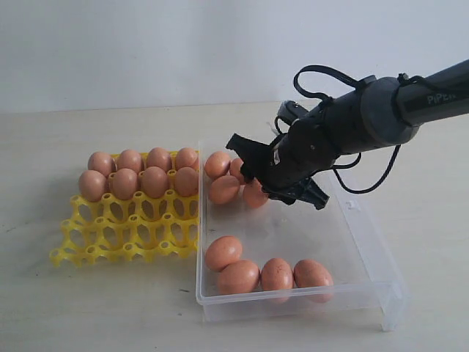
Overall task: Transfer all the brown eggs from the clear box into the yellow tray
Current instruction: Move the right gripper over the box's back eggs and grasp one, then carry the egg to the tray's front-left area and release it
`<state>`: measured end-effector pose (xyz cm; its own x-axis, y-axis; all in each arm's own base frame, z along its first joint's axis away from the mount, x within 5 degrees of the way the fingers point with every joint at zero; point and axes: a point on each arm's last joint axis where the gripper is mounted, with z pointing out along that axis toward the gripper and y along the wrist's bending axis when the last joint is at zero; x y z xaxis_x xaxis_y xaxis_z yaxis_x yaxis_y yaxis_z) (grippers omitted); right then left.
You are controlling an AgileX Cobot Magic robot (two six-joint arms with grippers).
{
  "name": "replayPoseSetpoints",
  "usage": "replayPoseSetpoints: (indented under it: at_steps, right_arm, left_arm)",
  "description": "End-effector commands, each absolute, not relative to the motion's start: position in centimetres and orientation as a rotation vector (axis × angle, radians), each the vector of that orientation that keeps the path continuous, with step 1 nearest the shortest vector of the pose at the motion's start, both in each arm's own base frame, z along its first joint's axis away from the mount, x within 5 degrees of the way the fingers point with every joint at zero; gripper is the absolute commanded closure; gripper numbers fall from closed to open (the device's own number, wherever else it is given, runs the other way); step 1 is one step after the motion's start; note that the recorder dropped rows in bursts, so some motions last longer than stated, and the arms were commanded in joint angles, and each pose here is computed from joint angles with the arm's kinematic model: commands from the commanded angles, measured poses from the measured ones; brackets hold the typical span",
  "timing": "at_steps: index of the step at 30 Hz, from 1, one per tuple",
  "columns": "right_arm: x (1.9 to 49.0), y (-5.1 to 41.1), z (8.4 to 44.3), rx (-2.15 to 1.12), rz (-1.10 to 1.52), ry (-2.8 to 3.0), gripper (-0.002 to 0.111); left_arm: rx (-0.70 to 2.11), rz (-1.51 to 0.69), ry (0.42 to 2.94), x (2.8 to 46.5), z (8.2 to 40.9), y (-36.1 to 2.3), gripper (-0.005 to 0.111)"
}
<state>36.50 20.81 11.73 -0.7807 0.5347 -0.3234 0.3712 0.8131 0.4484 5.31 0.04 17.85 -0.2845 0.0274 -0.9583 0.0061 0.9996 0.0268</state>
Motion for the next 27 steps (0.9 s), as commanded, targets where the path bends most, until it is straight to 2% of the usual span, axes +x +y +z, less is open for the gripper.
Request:
replayPoseSetpoints:
  at_steps: [1, 4, 9, 13, 17, 21, 24, 27]
  right_arm:
    - [36.4, 20.9, 11.7, 0.589, 0.479, 2.574, 0.086]
    - [36.3, 20.8, 11.7, 0.508, 0.428, 2.604, 0.108]
    - [36.2, 20.6, 13.4, 0.426, 0.415, 2.580, 0.108]
    - [36.5, 22.2, 18.9, -0.009, 0.547, 2.306, 0.108]
    - [34.6, 27.1, 21.5, -0.385, 0.720, 1.993, 0.108]
    - [32.3, 31.7, 20.0, -0.634, 0.942, 1.749, 0.108]
    - [31.4, 35.0, 17.3, -0.817, 0.957, 1.723, 0.108]
    - [31.5, 36.7, 16.2, -0.865, 0.959, 1.710, 0.108]
  left_arm:
    - [0.026, 0.014, 1.844, 5.3, 18.1, 0.0, 0.107]
    - [0.026, 0.014, 1.844, 5.3, 18.1, 0.0, 0.107]
    - [0.026, 0.014, 1.844, 5.3, 18.1, 0.0, 0.107]
    - [0.026, 0.014, 1.844, 5.3, 18.1, 0.0, 0.107]
    - [0.026, 0.014, 1.844, 5.3, 18.1, 0.0, 0.107]
    - [0.026, 0.014, 1.844, 5.3, 18.1, 0.0, 0.107]
    - [0.026, 0.014, 1.844, 5.3, 18.1, 0.0, 0.107]
    - [0.026, 0.014, 1.844, 5.3, 18.1, 0.0, 0.107]
